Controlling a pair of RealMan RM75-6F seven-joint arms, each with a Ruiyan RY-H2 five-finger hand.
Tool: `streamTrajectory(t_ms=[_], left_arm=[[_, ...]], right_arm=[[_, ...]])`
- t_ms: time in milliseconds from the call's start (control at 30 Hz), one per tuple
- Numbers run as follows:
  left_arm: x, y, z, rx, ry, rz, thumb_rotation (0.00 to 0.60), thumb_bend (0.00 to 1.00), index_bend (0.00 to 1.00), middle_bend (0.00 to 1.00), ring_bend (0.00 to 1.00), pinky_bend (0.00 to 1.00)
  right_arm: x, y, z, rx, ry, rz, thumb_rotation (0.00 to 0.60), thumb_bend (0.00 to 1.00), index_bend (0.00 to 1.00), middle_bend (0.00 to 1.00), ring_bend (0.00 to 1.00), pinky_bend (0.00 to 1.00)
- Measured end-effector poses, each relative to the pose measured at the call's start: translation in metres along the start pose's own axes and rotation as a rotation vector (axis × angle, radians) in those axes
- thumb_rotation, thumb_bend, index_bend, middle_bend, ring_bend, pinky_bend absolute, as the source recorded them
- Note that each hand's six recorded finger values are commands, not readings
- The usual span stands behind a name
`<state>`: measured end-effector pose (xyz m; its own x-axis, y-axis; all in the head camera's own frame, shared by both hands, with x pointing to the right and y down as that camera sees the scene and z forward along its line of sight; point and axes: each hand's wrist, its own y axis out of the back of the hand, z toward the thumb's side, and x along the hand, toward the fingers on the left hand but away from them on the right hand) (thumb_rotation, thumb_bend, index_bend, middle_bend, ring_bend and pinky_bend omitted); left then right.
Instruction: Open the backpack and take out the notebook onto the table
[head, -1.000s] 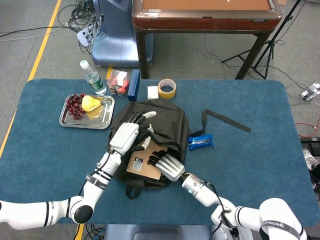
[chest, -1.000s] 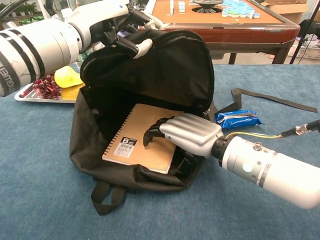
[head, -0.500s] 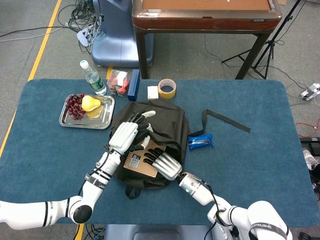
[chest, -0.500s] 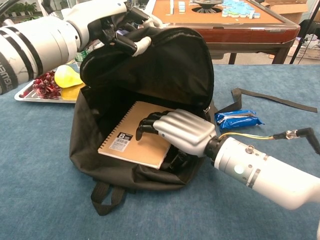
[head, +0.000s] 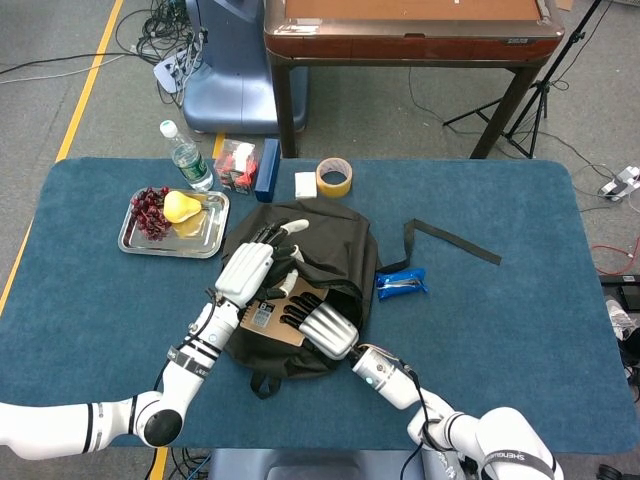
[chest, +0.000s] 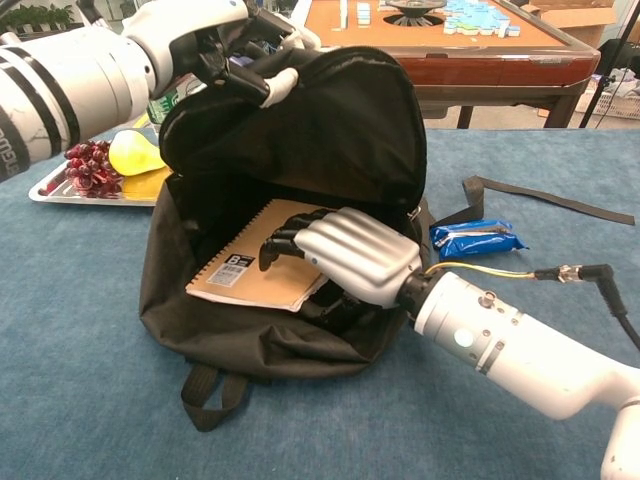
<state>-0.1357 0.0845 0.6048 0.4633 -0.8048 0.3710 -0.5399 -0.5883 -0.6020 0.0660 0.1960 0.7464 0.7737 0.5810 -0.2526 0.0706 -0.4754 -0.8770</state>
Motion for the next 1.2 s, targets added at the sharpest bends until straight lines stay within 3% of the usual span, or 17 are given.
streamTrajectory(t_ms=[233,500,900,1200], left_arm=[[0.001,0.001,0.001,-0.002,-0.003,0.002,0.6,0.51,0.53,0.14,0.03,0.05],[0.001,0.003,0.0,0.003,0.002,0.006,0.6,0.51,0.53,0.14,0.02,0.05],[0.003,0.005,-0.003,0.003,0.018,0.006,0.6,0.51,0.53,0.14,0.02,0.05],[0.004,0.009,-0.005,-0.025,0.038,0.0,0.6,0.5,0.51,0.14,0.02,0.05]], right_arm=[[-0.003,0.002,-0.003,-0.006,-0.018,-0.021,0.6,0.41,0.61,0.39,0.27,0.24],[-0.006,0.007,-0.005,-0.006,-0.027,-0.045,0.6,0.45,0.7,0.46,0.33,0.3],[-0.006,0.025,-0.004,-0.057,-0.024,-0.138,0.6,0.52,0.93,0.67,0.57,0.49],[0.004,0.047,0.003,-0.12,0.022,-0.221,0.6,0.54,1.0,0.76,0.69,0.62]])
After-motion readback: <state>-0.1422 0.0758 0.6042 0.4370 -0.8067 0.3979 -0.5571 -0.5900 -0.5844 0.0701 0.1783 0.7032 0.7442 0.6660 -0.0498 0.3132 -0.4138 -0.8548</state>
